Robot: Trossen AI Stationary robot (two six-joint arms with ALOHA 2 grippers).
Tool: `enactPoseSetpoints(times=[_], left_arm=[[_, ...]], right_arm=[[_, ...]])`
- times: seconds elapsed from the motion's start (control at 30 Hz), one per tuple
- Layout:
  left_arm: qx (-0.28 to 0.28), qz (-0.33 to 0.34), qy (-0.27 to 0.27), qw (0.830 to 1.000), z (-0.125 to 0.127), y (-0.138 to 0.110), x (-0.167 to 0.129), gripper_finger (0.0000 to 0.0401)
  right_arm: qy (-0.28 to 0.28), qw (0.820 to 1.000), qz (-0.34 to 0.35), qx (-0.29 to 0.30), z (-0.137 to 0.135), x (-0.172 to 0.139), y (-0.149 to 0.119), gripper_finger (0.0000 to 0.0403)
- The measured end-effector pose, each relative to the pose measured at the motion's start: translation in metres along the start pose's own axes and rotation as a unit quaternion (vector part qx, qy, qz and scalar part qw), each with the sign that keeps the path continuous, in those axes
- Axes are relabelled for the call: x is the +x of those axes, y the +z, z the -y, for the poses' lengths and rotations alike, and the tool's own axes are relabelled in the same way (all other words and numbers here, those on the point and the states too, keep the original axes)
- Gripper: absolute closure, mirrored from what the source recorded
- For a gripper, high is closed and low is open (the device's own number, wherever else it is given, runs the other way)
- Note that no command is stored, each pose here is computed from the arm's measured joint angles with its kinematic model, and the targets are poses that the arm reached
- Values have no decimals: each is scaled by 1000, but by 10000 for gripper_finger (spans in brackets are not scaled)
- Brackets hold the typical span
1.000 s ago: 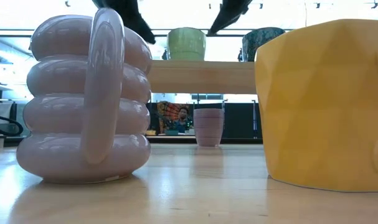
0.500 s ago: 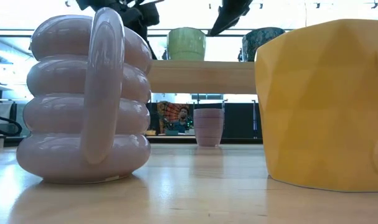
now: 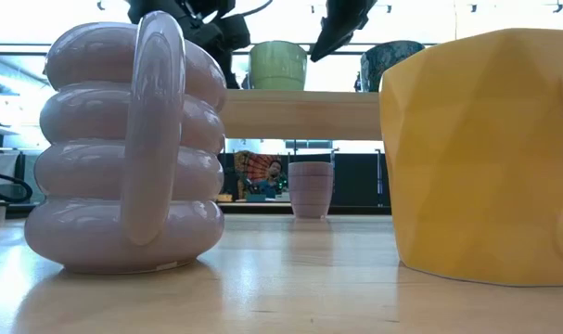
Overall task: Place coffee mugs
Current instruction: Put the green mug on the shelf
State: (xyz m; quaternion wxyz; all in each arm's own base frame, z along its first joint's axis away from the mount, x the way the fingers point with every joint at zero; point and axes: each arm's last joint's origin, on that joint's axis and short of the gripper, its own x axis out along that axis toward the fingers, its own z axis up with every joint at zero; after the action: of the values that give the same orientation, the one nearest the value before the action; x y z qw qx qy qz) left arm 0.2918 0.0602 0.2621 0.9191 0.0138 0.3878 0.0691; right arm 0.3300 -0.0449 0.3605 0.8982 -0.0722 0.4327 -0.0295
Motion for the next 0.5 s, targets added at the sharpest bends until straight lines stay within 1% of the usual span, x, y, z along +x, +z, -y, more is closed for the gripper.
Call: enactPoseSetpoints(times=[0.23, 0.5], left_arm=[[1, 16, 2, 1000, 0, 3, 9, 166], [1, 43, 5, 999, -1, 9, 8, 166]], right_arm=[[-6, 1000, -17, -3, -2, 6, -1, 263], [-6, 1000, -28, 5, -3, 4, -4, 263]])
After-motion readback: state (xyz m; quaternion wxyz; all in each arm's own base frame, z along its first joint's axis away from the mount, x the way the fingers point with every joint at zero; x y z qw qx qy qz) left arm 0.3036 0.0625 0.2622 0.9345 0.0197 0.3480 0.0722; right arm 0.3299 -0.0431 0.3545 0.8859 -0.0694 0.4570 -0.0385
